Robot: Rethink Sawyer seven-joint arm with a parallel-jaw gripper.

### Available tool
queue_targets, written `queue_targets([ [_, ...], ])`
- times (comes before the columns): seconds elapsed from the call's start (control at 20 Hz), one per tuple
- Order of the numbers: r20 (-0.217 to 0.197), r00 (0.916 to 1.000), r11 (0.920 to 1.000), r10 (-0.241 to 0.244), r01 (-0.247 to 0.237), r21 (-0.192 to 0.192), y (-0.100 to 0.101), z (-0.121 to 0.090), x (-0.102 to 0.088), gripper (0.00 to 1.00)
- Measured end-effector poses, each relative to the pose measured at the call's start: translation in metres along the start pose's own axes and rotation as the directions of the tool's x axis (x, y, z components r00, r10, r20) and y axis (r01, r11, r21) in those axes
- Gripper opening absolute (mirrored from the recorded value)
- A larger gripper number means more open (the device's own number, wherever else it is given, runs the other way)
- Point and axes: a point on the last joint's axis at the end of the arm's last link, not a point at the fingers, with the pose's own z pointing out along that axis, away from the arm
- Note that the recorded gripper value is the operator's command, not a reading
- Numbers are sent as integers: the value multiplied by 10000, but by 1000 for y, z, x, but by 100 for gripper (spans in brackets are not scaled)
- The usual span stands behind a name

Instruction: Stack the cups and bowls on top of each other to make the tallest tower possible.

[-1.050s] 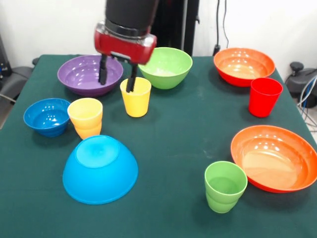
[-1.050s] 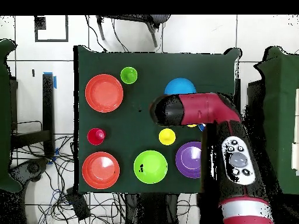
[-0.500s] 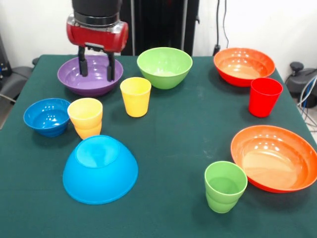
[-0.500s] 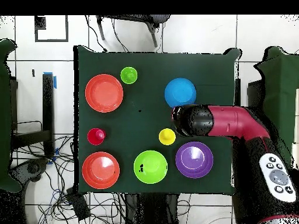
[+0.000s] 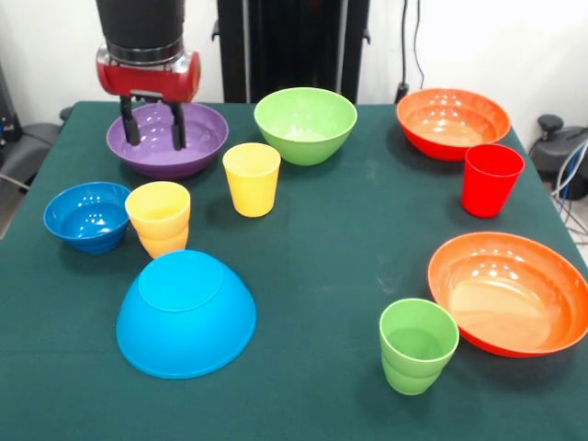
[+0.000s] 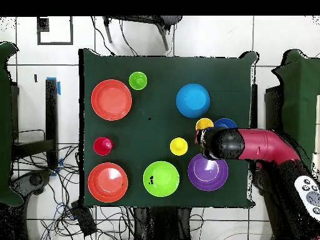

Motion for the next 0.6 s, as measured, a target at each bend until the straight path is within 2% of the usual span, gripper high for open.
queue_targets([
  [0.05,-100,9997,9997,-231,231,37,-5,10,11,100],
  [0.2,-246,9986,9989,-474,476,53,-6,19,24,100],
  [0.6,-347,9948,9953,-955,948,-210,12,22,40,100],
])
